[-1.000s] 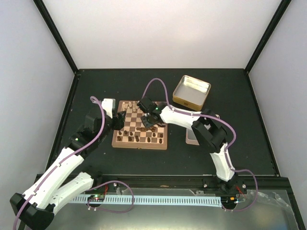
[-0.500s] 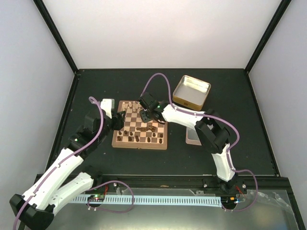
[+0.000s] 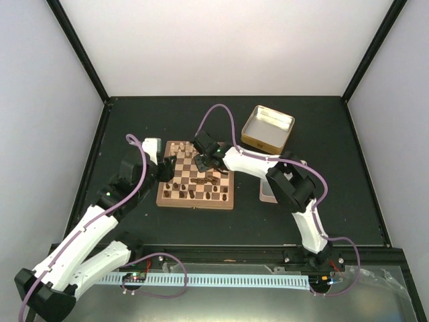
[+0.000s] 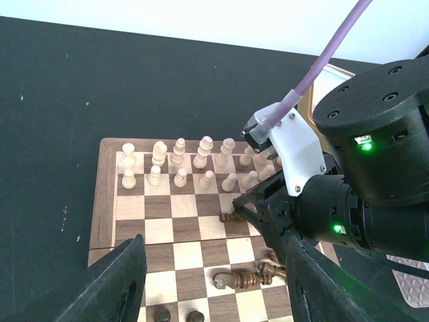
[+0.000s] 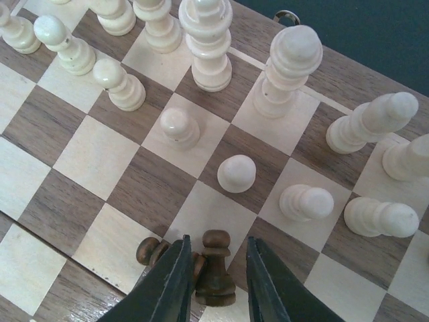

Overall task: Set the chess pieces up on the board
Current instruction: Pick up the chess piece from the chessboard.

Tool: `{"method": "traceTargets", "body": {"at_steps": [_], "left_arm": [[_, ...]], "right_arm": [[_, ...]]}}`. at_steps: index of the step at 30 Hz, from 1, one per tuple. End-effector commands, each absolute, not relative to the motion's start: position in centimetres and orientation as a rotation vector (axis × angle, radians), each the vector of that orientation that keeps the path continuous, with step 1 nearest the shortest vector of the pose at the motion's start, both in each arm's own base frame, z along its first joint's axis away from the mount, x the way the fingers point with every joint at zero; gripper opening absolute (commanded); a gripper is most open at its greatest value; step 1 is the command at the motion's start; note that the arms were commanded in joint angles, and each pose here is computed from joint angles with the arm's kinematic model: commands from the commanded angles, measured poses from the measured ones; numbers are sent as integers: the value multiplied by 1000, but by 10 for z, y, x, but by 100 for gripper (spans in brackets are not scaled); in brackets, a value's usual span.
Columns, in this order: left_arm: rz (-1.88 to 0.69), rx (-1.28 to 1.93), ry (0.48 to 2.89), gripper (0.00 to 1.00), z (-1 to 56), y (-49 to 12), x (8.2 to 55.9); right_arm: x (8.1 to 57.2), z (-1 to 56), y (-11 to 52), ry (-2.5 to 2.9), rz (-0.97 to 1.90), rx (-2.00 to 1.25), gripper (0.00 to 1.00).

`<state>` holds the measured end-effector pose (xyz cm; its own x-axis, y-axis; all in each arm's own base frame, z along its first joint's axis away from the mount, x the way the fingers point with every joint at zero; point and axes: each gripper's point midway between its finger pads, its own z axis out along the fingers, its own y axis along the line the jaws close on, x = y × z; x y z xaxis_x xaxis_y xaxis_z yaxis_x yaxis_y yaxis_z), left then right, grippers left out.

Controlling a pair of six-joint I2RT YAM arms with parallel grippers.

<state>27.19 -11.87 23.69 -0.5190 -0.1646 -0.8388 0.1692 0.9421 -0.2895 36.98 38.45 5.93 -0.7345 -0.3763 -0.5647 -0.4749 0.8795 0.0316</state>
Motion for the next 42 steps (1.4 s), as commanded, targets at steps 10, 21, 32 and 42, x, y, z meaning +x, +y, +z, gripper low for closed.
{"method": "traceTargets", "body": {"at_steps": [10, 21, 32, 42], "left_arm": [[-451, -15, 2072, 59, 244, -122, 273], [-526, -2, 2145, 59, 224, -138, 277], [-526, -6, 2175, 58, 216, -140, 278], [-538, -7, 2177, 58, 215, -142, 279]], "right_arm": [[349, 53, 373, 2520, 270, -671, 21], [348, 71, 371, 2502, 294, -638, 26], [347, 53, 365, 2550, 232, -652, 27], [349, 36, 361, 2568, 166, -661, 22]]}}
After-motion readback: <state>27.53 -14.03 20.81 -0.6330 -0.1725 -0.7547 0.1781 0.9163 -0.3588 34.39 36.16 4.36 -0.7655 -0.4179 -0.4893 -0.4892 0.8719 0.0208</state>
